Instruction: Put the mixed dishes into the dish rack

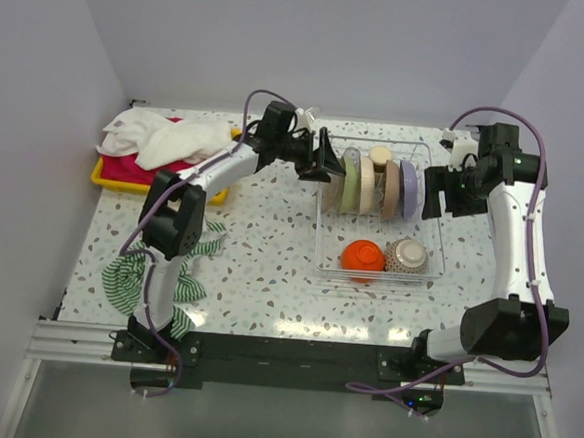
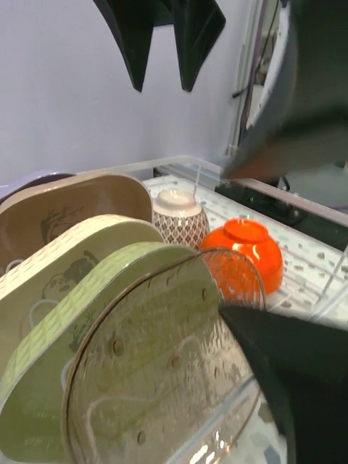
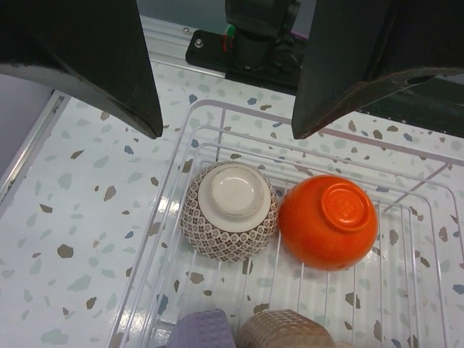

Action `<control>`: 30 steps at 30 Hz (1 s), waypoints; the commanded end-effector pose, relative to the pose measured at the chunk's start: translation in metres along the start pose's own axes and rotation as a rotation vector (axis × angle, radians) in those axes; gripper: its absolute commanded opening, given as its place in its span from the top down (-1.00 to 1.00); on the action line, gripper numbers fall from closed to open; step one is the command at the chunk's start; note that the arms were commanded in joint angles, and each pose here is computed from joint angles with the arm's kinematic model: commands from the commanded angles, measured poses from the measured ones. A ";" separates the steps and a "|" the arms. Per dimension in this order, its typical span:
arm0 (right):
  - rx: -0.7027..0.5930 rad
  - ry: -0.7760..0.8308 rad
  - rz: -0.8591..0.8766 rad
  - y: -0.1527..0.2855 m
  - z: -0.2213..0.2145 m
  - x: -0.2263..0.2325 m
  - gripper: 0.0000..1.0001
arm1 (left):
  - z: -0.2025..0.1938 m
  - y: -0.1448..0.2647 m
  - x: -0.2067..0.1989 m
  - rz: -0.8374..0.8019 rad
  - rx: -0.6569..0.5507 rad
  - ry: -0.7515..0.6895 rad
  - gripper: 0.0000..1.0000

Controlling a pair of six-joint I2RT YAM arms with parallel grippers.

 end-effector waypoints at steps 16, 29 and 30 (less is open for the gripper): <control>-0.239 -0.113 -0.092 0.036 0.059 -0.017 -0.97 | 0.039 0.180 -0.022 0.454 -0.329 -0.674 -1.00; -0.197 -0.357 -0.349 0.012 0.021 -0.038 -0.97 | 0.019 0.245 -0.001 0.792 -0.461 -0.845 -1.00; -0.167 -0.360 -0.353 0.005 0.012 -0.037 -0.97 | 0.014 0.246 0.007 0.811 -0.450 -0.836 -1.00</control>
Point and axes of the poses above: each gripper's point midway between its finger pads, its own y axis back along the fingers, its own x axis along the line the jaws close on, z = x × y, the point moved 4 cm from there along y, back along the fingers, and after that the axes turned 11 degrees about y, right-handed, at the moved point
